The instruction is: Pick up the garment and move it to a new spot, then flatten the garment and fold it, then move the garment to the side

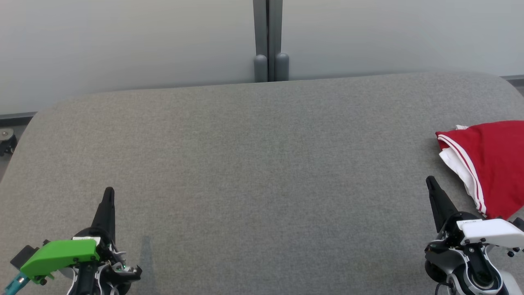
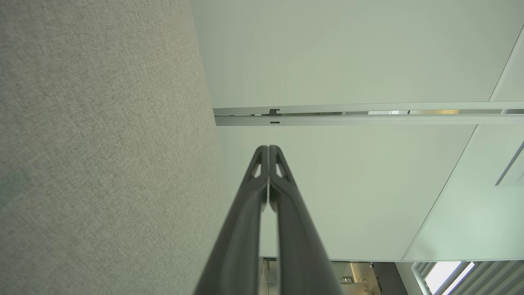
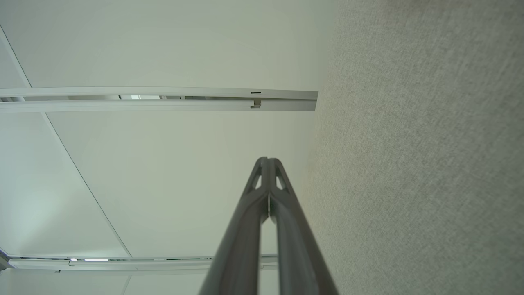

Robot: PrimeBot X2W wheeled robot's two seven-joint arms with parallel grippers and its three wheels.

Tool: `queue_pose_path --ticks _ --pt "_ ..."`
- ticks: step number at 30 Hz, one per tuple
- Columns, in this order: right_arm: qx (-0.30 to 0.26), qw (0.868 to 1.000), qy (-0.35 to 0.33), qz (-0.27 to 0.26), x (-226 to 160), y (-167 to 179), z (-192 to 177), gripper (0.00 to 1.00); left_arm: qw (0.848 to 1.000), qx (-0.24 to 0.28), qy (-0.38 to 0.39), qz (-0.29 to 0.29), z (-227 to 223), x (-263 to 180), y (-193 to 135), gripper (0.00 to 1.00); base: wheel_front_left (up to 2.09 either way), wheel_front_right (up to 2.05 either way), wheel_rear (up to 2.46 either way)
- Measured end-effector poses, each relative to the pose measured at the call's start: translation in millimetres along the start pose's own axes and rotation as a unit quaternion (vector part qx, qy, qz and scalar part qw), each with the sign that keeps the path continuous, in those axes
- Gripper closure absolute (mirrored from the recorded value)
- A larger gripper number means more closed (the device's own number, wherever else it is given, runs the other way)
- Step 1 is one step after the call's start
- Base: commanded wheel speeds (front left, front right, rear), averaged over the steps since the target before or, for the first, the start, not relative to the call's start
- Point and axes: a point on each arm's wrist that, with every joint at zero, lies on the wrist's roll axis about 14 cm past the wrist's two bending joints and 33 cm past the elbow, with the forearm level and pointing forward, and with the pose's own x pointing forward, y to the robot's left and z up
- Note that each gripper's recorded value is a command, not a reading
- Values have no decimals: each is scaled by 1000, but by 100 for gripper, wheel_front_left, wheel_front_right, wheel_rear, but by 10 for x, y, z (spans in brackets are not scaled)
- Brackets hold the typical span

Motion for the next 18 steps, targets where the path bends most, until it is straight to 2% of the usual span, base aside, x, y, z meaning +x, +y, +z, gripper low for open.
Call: queue_pose_path --ticks 18 --pt "0 1000 0 0 0 0 0 100 1000 0 0 0 0 0 0 100 0 0 0"
